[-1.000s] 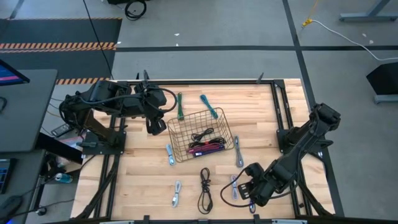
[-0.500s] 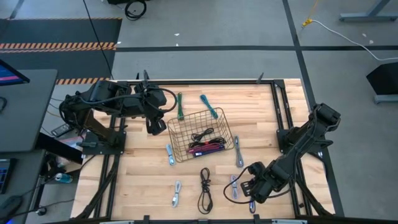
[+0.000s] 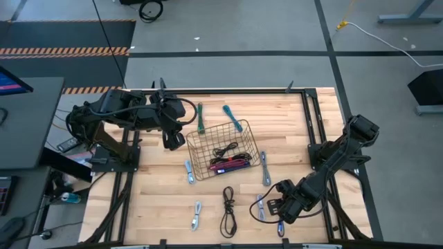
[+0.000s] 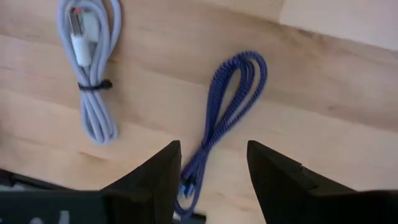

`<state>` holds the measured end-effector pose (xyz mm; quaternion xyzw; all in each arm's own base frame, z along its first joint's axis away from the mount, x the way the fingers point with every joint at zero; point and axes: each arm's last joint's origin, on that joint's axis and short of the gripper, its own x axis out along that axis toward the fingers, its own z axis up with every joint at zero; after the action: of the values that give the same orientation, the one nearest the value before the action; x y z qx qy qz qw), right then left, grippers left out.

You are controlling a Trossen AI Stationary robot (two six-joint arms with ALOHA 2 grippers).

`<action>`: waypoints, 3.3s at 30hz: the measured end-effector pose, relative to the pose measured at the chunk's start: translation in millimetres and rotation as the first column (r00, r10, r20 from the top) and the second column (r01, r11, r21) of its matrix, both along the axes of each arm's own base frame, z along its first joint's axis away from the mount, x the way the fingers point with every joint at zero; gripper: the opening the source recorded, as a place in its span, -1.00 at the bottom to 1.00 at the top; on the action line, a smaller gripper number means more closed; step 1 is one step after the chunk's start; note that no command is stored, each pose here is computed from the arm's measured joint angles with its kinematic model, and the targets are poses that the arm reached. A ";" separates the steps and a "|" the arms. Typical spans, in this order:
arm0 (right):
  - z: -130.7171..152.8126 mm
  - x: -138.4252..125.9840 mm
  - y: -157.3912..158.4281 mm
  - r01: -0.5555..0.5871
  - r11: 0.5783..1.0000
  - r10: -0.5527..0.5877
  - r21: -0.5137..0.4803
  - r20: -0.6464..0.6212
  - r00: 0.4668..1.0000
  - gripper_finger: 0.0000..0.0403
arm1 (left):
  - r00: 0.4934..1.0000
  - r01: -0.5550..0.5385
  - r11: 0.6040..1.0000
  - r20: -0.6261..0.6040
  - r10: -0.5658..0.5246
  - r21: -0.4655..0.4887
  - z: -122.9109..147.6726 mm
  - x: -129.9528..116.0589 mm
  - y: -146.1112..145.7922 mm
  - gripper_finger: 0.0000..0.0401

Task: Pick and place USB-C Cables
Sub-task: Put the dark blue USB cable into the gold wire basket

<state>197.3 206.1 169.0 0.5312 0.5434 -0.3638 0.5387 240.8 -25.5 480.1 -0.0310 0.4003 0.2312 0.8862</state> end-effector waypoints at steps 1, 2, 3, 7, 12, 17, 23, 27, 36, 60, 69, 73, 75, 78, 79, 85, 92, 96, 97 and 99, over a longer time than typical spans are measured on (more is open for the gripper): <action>-1.9 -0.2 -0.6 0.003 1.000 -0.003 -0.004 0.010 1.000 -0.06 | 1.000 0.000 1.000 0.000 0.000 0.000 0.0 0.0 0.0 -0.35; -3.5 -0.4 -1.2 0.005 1.000 -0.005 -0.008 0.017 1.000 -0.06 | 1.000 0.000 1.000 0.000 0.000 0.000 0.0 0.0 0.0 -0.35; -4.8 -0.7 -1.8 0.007 1.000 -0.007 -0.014 0.022 1.000 -0.05 | 1.000 0.000 1.000 0.000 0.000 0.000 0.0 0.0 0.0 -0.35; -12.2 -4.7 -6.1 0.007 0.999 -0.007 -0.036 0.007 1.000 -0.05 | 1.000 0.000 1.000 0.000 0.000 0.000 0.0 0.0 0.0 -0.35; -20.3 -8.2 -9.9 0.008 0.999 -0.008 -0.043 0.002 1.000 -0.05 | 1.000 0.000 1.000 0.000 0.000 0.000 0.0 0.0 0.0 -0.35; -29.5 -9.5 -14.2 0.051 0.996 -0.047 -0.072 0.063 0.997 -0.06 | 1.000 0.000 1.000 0.000 0.000 0.000 0.0 0.0 -0.1 -0.35; -37.1 -11.8 -17.9 0.073 0.996 -0.069 -0.059 0.077 0.995 -0.16 | 1.000 0.000 1.000 0.000 0.000 0.000 0.0 0.0 0.0 -0.35; -38.9 -14.0 -19.0 0.066 0.997 -0.064 -0.048 0.049 0.997 -0.48 | 1.000 0.000 1.000 0.000 0.000 0.000 0.0 0.0 0.0 -0.35; -37.3 -11.7 -16.5 0.040 0.998 -0.037 -0.041 0.062 0.997 -0.96 | 1.000 0.000 1.000 0.000 0.000 0.000 0.0 0.0 -0.1 -0.35; 190.8 93.3 -64.6 -0.105 0.752 0.594 -0.651 0.601 0.535 -0.96 | 1.000 0.001 1.000 0.000 -0.001 0.000 0.1 -0.1 0.0 -0.35; 232.3 105.1 -129.5 -0.258 0.528 0.818 -0.809 0.401 0.413 -0.96 | 1.000 0.001 1.000 0.000 -0.001 -0.001 0.1 -0.1 0.0 -0.35; 226.4 110.9 -157.0 -0.349 0.493 0.855 -0.797 0.371 0.362 -0.96 | 1.000 0.001 1.000 0.000 -0.001 0.000 0.1 -0.1 0.0 -0.35; 224.5 112.1 -168.4 -0.381 0.468 0.874 -0.797 0.355 0.331 -0.96 | 1.000 0.001 1.000 0.000 -0.001 -0.001 0.1 -0.1 0.0 -0.35; 223.0 112.6 -180.1 -0.427 0.405 0.912 -0.809 0.323 0.252 -0.96 | 1.000 0.001 1.000 0.000 -0.001 0.000 0.1 -0.1 0.0 -0.35; 223.1 112.8 -183.2 -0.435 0.387 0.921 -0.813 0.318 0.226 -0.96 | 1.000 0.001 1.000 0.000 -0.001 -0.001 0.1 -0.1 0.0 -0.35; 223.5 113.1 -197.6 -0.459 0.346 0.937 -0.819 0.324 0.128 -0.96 | 1.000 0.000 1.000 0.000 0.000 -0.001 0.1 -0.1 0.0 -0.35; 223.0 113.3 -207.6 -0.483 0.308 0.936 -0.820 0.353 -0.002 -0.96 | 1.000 0.000 1.000 0.000 0.000 -0.001 0.1 -0.1 0.0 -0.35; 210.0 124.3 -212.7 -0.542 0.313 0.908 -0.780 0.413 -0.070 -0.96 | 1.000 -0.018 1.000 0.010 0.018 -0.016 0.1 -0.1 0.0 -0.35; 205.7 128.7 -213.3 -0.555 0.309 0.900 -0.772 0.427 -0.092 -0.96 | 1.000 -0.023 1.000 0.013 0.023 -0.020 0.1 -0.1 -0.1 -0.35; 190.8 139.9 -214.8 -0.605 0.302 0.879 -0.737 0.461 -0.123 -0.96 | 0.999 -0.037 0.999 0.020 0.038 -0.032 0.1 -0.1 -0.1 -0.35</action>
<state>337.2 -8.7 359.9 0.1309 0.3445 0.2529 0.8946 240.7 -25.6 480.1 -0.0548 0.3941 0.2410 0.8852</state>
